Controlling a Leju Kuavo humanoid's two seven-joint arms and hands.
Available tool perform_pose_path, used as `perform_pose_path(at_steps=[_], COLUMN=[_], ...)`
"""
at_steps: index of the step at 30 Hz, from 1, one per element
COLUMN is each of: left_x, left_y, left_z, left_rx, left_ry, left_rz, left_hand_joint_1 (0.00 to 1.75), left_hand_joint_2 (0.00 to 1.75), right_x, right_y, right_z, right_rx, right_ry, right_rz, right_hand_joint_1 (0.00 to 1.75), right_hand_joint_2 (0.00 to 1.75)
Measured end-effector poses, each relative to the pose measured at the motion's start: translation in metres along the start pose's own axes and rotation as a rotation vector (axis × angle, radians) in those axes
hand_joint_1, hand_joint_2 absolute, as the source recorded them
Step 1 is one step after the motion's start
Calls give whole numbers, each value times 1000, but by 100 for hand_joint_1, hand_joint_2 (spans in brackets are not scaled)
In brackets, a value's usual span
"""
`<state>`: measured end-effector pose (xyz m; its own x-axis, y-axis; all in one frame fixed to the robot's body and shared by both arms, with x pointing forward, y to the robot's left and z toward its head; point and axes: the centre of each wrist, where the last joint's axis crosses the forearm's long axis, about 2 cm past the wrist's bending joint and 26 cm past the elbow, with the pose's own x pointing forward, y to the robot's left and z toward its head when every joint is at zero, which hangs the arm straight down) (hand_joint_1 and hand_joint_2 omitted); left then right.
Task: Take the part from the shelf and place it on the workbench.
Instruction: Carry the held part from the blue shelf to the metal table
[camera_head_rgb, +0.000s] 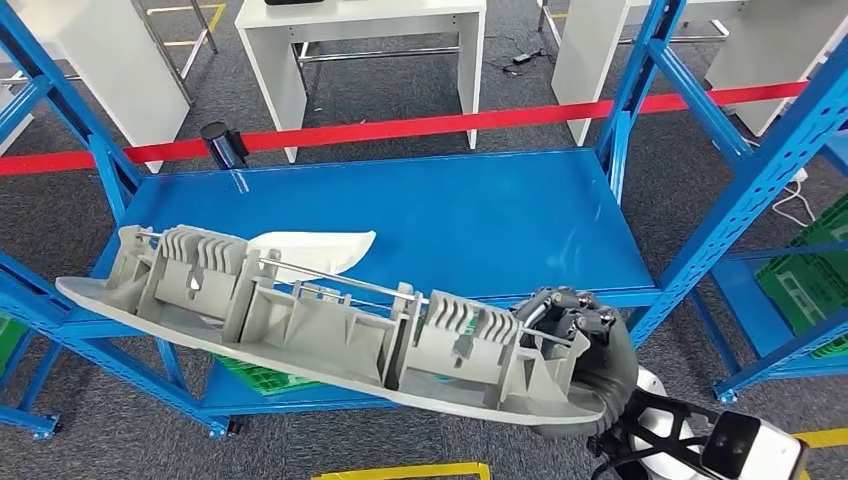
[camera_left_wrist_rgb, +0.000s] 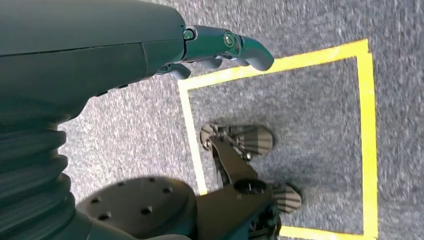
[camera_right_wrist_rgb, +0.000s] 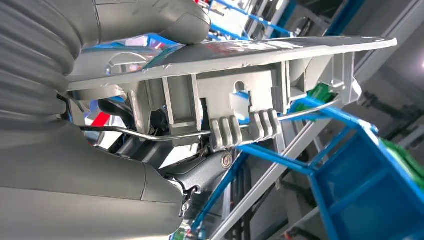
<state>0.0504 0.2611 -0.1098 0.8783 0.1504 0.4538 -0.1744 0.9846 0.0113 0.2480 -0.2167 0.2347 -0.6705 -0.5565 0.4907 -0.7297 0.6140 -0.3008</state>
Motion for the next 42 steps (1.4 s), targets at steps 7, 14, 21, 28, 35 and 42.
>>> perform_pose_path(at_steps=[7,14,21,28,35,42], left_x=[0,0,-2,0,1,0], left_y=[-1,-2,0,2,1,1], left_z=[0,0,1,0,0,0], left_rx=[-3,-4,-1,-5,-9,-10], left_ry=[2,12,10,4,3,6], left_rz=[1,-10,-23,-37,-37,-37], left_hand_joint_1=[0,0,0,0,0,0], left_hand_joint_2=[175,175,175,175,175,175], right_x=[-2,-4,-4,-3,-6,-12], right_y=[1,3,5,1,-3,-10], right_z=[2,2,4,9,15,19], right_rx=[0,-1,17,28,13,-29], right_ry=[9,-2,-2,17,29,35], right_rz=[-9,-57,-100,-82,-102,-119], right_hand_joint_1=[175,175,175,175,175,175], right_hand_joint_2=[175,175,175,175,175,175])
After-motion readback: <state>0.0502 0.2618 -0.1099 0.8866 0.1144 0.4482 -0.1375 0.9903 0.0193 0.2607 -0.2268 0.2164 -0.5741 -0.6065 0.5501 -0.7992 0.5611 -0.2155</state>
